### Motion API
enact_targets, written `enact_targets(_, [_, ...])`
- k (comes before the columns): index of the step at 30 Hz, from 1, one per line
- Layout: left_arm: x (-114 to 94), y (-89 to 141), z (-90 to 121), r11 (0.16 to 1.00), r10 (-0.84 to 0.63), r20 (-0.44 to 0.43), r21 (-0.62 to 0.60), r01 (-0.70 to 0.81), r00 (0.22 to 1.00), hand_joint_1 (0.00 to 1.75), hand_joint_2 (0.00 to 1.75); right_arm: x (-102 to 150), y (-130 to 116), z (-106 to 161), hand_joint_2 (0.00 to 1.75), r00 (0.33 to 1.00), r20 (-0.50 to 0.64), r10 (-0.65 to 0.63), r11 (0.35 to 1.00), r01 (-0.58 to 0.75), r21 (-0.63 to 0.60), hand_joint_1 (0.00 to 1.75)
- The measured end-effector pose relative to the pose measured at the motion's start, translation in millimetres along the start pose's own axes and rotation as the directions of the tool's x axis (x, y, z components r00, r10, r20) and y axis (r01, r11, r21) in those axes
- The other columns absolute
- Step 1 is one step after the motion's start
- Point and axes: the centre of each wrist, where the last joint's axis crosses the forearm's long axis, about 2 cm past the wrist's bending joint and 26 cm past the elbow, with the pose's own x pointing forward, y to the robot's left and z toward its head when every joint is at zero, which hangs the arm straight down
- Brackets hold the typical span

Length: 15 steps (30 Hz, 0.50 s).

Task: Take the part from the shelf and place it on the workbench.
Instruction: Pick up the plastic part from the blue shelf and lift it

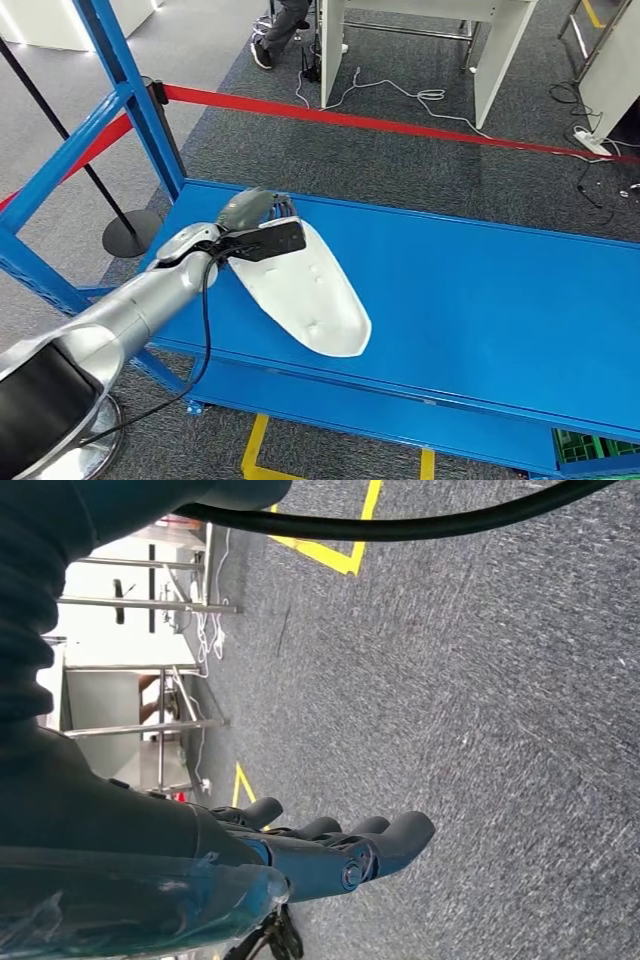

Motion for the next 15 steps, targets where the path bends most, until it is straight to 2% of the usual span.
enact_targets(4, [13, -23, 12, 0.967, 0.164, 0.083, 0.183, -0.176, 0.983, 1.55, 1.75, 0, 0, 0, 1.75, 1.000, 0.001, 0.005, 1.000, -0.005, -0.003, 0.00])
enact_targets(8, [22, -32, 22, 0.881, 0.329, 0.168, 0.298, -0.366, 0.929, 1.55, 1.75, 0, 0, 0, 1.75, 1.000, 0.002, 0.011, 1.000, -0.011, -0.005, 0.00])
enact_targets(11, [36, -41, 31, 0.714, 0.533, 0.305, 0.338, -0.613, 0.789, 1.55, 1.75, 0, 0, 0, 1.75, 1.000, 0.004, 0.020, 1.000, -0.020, -0.010, 0.00])
enact_targets(13, [48, -48, 38, 0.539, 0.650, 0.409, 0.347, -0.768, 0.641, 1.55, 1.75, 0, 0, 0, 1.75, 1.000, 0.005, 0.024, 1.000, -0.024, -0.013, 0.00])
enact_targets(15, [59, -51, 44, 0.372, 0.703, 0.492, 0.361, -0.855, 0.513, 1.55, 1.75, 0, 0, 0, 1.75, 1.000, 0.004, 0.026, 1.000, -0.026, -0.016, 0.00])
